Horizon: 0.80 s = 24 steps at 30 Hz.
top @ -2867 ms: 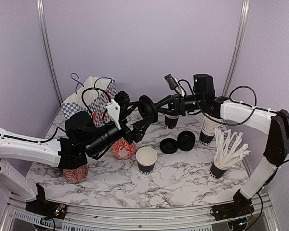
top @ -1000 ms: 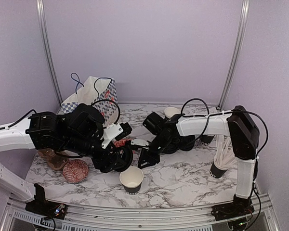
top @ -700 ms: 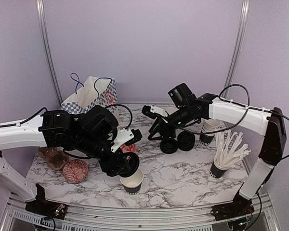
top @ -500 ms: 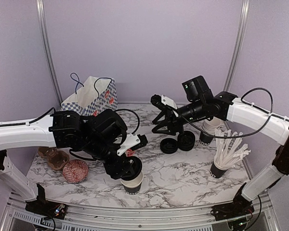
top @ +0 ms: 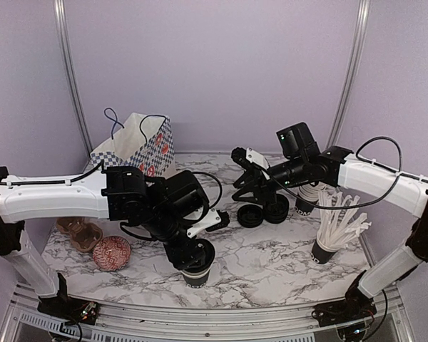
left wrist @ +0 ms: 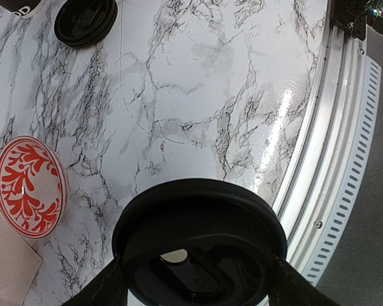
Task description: Pack the takeout coffee
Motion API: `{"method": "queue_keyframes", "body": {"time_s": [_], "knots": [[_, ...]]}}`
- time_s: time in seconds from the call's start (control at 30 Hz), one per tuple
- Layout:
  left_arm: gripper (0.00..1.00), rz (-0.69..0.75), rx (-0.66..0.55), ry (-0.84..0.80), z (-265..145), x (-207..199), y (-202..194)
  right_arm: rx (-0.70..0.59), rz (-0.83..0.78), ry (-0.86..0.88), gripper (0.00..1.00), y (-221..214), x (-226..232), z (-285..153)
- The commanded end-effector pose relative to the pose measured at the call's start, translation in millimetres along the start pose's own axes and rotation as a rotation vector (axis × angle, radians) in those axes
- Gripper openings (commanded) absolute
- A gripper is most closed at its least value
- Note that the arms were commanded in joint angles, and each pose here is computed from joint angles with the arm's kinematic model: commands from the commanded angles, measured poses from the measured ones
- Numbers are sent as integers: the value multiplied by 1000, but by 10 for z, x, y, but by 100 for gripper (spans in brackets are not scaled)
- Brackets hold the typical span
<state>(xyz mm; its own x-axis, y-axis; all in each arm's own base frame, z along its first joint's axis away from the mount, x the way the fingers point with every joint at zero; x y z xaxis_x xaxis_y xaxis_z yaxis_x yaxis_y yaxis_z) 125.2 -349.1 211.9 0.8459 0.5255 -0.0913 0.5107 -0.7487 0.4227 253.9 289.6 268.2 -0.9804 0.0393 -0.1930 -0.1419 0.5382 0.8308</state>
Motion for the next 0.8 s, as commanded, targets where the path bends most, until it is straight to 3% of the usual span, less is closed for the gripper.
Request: {"method": "queue_keyframes", "body": {"time_s": [0.0, 0.77], "knots": [[70, 19, 53, 30, 6, 9, -38, -42, -36, -46, 42, 126, -50, -109], [71, 53, 111, 57, 150, 23, -35, -37, -31, -28, 42, 62, -26, -62]]}}
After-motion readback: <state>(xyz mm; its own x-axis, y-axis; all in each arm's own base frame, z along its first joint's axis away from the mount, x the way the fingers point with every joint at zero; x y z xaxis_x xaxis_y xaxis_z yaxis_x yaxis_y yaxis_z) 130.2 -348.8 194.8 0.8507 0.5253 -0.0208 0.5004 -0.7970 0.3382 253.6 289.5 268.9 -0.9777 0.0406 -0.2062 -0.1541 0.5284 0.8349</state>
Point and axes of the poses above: each gripper's point midway between its finger pads, its own z axis out along the fingers, its own x axis along the line the jaws close on, y = z × x, the point moved 5 cm from there along -z, back along the fingers, and after that the axes turned 11 degrees about -z, right-handed, at the moved point
